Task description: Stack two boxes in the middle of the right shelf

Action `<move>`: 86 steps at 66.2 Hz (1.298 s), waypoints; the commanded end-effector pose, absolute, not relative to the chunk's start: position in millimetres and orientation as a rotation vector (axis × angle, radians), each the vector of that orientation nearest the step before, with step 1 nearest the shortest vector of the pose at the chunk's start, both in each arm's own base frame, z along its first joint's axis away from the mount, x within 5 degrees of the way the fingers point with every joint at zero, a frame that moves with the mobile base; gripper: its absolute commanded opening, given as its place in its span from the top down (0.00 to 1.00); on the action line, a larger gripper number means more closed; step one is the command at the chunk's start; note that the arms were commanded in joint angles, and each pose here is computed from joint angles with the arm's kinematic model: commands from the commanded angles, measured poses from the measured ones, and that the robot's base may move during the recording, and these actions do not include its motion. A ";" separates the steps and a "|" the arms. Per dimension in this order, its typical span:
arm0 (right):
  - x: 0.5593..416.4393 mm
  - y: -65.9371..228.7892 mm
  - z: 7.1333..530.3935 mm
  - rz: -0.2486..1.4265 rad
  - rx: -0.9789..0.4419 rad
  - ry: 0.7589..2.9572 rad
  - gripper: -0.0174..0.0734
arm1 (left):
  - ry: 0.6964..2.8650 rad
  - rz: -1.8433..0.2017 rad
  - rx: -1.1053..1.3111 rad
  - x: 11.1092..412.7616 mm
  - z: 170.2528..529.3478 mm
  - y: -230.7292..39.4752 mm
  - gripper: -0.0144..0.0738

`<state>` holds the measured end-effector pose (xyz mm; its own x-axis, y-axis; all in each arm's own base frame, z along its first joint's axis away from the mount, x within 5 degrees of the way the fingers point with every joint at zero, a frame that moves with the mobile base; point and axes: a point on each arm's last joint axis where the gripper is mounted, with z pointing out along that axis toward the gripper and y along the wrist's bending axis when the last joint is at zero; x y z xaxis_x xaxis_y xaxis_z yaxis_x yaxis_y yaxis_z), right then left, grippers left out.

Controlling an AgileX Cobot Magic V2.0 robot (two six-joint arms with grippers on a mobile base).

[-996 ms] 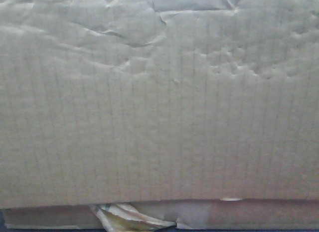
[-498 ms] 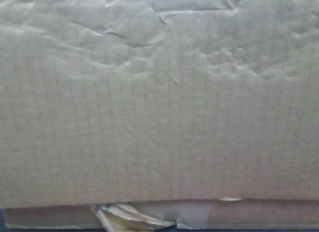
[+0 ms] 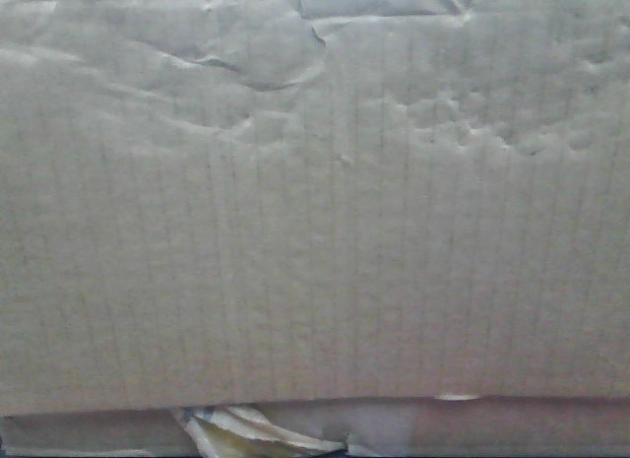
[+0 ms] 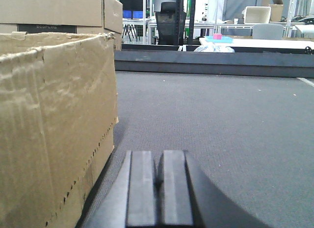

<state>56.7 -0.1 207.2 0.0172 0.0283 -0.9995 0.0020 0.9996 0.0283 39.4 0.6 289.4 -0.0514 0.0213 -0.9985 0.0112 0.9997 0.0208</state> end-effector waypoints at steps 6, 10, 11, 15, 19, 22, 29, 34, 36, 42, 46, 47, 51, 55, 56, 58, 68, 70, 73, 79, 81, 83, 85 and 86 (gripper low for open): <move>56.4 -0.3 208.5 0.013 0.023 1.535 0.99 | 1.815 0.017 0.017 53.8 319.1 1.2 0.96; 56.4 -0.3 208.5 0.013 0.023 1.535 0.99 | 1.921 0.017 0.015 63.4 324.0 1.1 0.96; 56.4 -0.3 208.5 0.013 0.023 1.535 0.99 | 1.953 0.014 0.014 67.7 324.7 0.8 0.96; 56.4 -0.3 208.5 0.013 0.023 1.535 0.99 | 2.026 0.017 0.013 78.1 331.5 0.7 0.96; 56.4 -0.3 208.5 0.013 0.023 1.535 0.99 | 2.054 0.021 0.015 87.4 334.8 0.6 0.96; 56.4 -0.3 208.5 0.013 0.023 1.535 0.99 | 2.069 0.021 0.015 94.4 336.4 0.4 0.96; 56.4 -0.3 208.5 0.013 0.023 1.535 0.99 | 2.075 0.027 0.016 104.3 338.1 0.6 0.96; 56.4 -0.3 208.5 0.013 0.023 1.535 0.99 | 2.073 0.030 0.008 109.1 344.8 1.0 0.96; 56.4 -0.3 208.5 0.013 0.023 1.535 0.99 | 2.079 0.031 -0.001 111.1 348.6 1.5 0.96; 56.4 -0.3 208.5 0.013 0.023 1.535 0.99 | 2.118 0.046 -0.015 119.7 360.2 3.4 0.96; 56.4 -0.3 208.5 0.013 0.023 1.535 0.99 | 2.187 0.058 -0.037 129.1 368.8 5.7 0.96; 56.4 -0.3 208.5 0.013 0.023 1.535 0.99 | 2.210 0.061 -0.043 131.5 370.4 6.4 0.96; 56.4 -0.3 208.5 0.013 0.023 1.535 0.99 | 2.331 0.084 -0.041 143.7 375.0 9.2 0.96; 56.4 -0.3 208.5 0.013 0.023 1.535 0.99 | 2.413 0.114 -0.004 157.4 378.9 12.1 0.96; 56.4 -0.3 208.5 0.013 0.023 1.535 0.99 | 2.429 0.121 0.004 163.1 380.5 13.2 0.96; 56.4 -0.3 208.5 0.013 0.023 1.535 0.99 | 2.452 0.128 0.018 168.2 381.3 14.3 0.96; 56.4 -0.3 208.5 0.013 0.023 1.535 0.99 | 2.511 0.172 0.031 200.5 384.3 27.0 0.96; 56.4 -0.3 208.5 0.013 0.023 1.535 0.99 | 2.519 0.178 0.019 205.0 383.4 30.2 0.96; 56.4 -0.3 208.5 0.013 0.023 1.535 0.99 | 2.532 0.184 -0.007 211.4 381.5 35.5 0.96; 56.4 -0.3 208.5 0.013 0.023 1.535 0.99 | 2.556 0.190 -0.041 219.4 375.8 43.1 0.96; 56.4 -0.3 208.5 0.013 0.023 1.535 0.99 | 2.561 0.192 -0.050 221.9 373.8 45.1 0.96; 56.4 -0.3 208.5 0.013 0.023 1.535 0.99 | 2.567 0.193 -0.057 224.1 371.9 46.9 0.96; 56.4 -0.3 208.5 0.013 0.023 1.535 0.99 | 2.566 0.195 -0.064 226.5 370.5 48.6 0.96; 56.4 -0.3 208.5 0.013 0.023 1.535 0.99 | 2.566 0.196 -0.067 227.2 370.1 49.3 0.96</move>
